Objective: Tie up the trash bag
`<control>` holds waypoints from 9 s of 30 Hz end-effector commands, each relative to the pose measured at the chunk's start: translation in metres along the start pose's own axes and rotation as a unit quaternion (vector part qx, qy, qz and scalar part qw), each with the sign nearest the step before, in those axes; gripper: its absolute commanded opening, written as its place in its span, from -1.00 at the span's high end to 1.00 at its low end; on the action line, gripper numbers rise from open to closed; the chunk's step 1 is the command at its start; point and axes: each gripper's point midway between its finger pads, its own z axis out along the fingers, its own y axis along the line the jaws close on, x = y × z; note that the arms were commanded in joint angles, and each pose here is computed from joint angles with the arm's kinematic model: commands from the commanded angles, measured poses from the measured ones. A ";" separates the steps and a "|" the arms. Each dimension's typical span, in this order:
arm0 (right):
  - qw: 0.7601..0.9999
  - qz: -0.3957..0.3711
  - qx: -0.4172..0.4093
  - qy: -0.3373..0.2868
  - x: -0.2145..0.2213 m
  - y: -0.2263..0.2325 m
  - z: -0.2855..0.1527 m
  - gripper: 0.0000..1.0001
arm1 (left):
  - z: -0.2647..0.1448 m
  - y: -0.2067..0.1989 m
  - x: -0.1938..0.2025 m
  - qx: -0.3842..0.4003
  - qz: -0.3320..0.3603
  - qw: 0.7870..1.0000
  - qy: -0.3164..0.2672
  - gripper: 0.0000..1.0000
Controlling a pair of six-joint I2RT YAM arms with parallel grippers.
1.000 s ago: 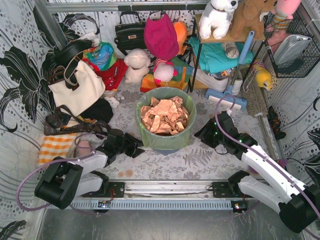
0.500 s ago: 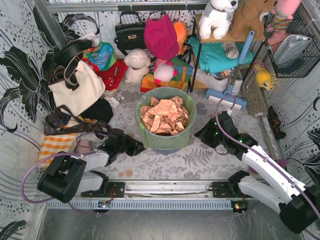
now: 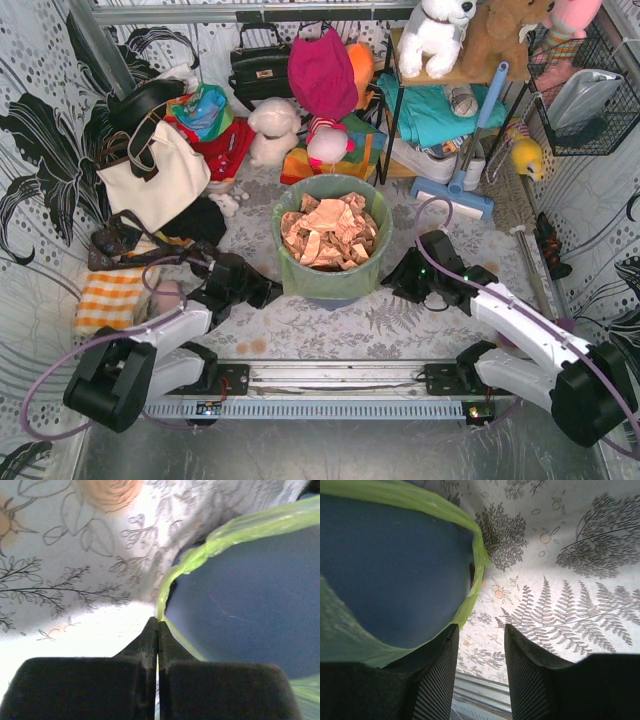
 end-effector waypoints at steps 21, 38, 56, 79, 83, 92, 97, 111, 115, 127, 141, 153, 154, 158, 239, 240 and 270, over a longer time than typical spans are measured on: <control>1.000 0.024 0.008 -0.010 -0.018 -0.006 0.067 0.28 | -0.017 -0.037 -0.013 0.013 0.144 0.989 -0.024 1.00; 0.998 0.035 -0.034 0.034 -0.007 -0.001 0.090 0.40 | -0.025 -0.040 -0.016 0.021 0.146 0.988 -0.041 1.00; 0.998 0.055 -0.016 -0.015 -0.020 -0.011 0.075 1.00 | -0.039 -0.040 -0.030 0.003 0.148 0.985 -0.091 1.00; 0.920 -0.062 -0.312 -0.227 -0.089 0.128 -0.126 1.00 | -0.174 -0.173 -0.034 0.222 0.279 0.902 -0.243 1.00; 0.912 -0.072 -0.327 -0.238 -0.085 0.125 -0.137 1.00 | -0.182 -0.174 -0.024 0.259 0.293 0.889 -0.238 1.00; 0.934 -0.059 -0.276 -0.218 -0.076 0.097 -0.111 1.00 | -0.124 -0.089 -0.053 0.068 0.169 0.956 -0.228 0.39; 0.938 -0.061 -0.266 -0.215 -0.076 0.093 -0.102 1.00 | -0.081 -0.077 -0.028 0.087 0.161 0.974 -0.133 0.05; 0.945 -0.061 -0.253 -0.197 -0.073 0.090 -0.085 1.00 | -0.034 -0.057 -0.010 0.119 0.159 0.978 -0.057 -0.22; 0.945 -0.060 -0.253 -0.197 -0.073 0.090 -0.086 1.00 | -0.024 -0.054 -0.009 0.114 0.158 0.980 -0.042 -0.17; 0.952 -0.054 -0.239 -0.185 -0.068 0.081 -0.075 1.00 | -0.001 -0.039 -0.001 0.101 0.175 0.979 0.002 0.02; 0.957 -0.043 -0.212 -0.191 -0.066 0.063 -0.073 1.00 | -0.008 -0.013 -0.020 -0.010 0.179 0.983 -0.039 1.00; 0.944 -0.045 -0.245 -0.216 -0.074 0.081 -0.103 1.00 | -0.099 -0.114 -0.035 0.121 0.263 0.943 -0.165 1.00; 0.941 -0.045 -0.255 -0.219 -0.074 0.084 -0.108 1.00 | -0.106 -0.123 -0.034 0.135 0.273 0.937 -0.170 1.00; 0.919 -0.044 -0.308 -0.244 -0.081 0.104 -0.137 1.00 | -0.136 -0.159 -0.027 0.193 0.293 0.918 -0.185 1.00; 0.978 0.018 -0.163 -0.127 -0.050 0.054 -0.083 1.00 | -0.178 -0.159 0.036 0.201 0.388 0.899 -0.033 1.00; 0.975 0.015 -0.171 -0.139 -0.054 0.059 -0.092 1.00 | -0.180 -0.159 0.038 0.199 0.391 0.898 -0.028 1.00; 0.876 -0.137 -0.424 -0.184 -0.092 0.221 -0.191 1.00 | -0.215 -0.283 0.033 0.332 0.407 0.847 -0.077 1.00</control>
